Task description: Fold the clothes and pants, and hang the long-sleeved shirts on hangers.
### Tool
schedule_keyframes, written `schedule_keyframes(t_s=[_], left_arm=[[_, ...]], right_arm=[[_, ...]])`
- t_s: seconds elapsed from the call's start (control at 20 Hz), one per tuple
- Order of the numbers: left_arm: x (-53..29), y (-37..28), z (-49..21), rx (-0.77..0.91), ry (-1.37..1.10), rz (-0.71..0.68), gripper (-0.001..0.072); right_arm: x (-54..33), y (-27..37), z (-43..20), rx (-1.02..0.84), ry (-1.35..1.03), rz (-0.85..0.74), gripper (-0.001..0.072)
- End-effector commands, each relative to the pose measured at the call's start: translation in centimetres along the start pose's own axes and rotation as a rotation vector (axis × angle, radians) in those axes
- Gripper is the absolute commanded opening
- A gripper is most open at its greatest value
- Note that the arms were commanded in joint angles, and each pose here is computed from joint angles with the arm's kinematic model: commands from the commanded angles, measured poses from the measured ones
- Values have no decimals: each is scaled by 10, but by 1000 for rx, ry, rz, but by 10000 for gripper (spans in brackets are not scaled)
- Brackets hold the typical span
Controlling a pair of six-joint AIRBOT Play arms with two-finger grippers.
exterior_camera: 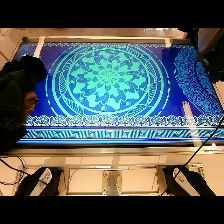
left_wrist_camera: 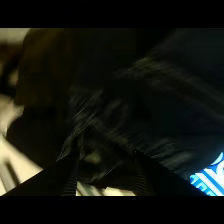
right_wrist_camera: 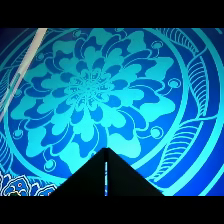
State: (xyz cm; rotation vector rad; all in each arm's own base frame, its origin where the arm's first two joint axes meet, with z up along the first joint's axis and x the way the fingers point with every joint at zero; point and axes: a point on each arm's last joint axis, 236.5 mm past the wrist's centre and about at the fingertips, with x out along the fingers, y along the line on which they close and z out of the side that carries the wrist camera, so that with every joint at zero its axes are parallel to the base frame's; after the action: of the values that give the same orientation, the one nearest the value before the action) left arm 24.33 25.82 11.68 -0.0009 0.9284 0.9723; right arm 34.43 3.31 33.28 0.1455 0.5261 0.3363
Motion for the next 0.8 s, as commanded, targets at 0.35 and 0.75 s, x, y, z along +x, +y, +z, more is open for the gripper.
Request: schedule_keyframes(t_s=[0.35, 0.75], left_arm=[[78, 48, -63, -964, 316, -357, 628], [113, -58, -25, -1053, 396, -753, 655]], right_arm=[[2, 0, 4, 6, -16, 7, 568], [2, 1, 4, 8, -16, 8, 567]])
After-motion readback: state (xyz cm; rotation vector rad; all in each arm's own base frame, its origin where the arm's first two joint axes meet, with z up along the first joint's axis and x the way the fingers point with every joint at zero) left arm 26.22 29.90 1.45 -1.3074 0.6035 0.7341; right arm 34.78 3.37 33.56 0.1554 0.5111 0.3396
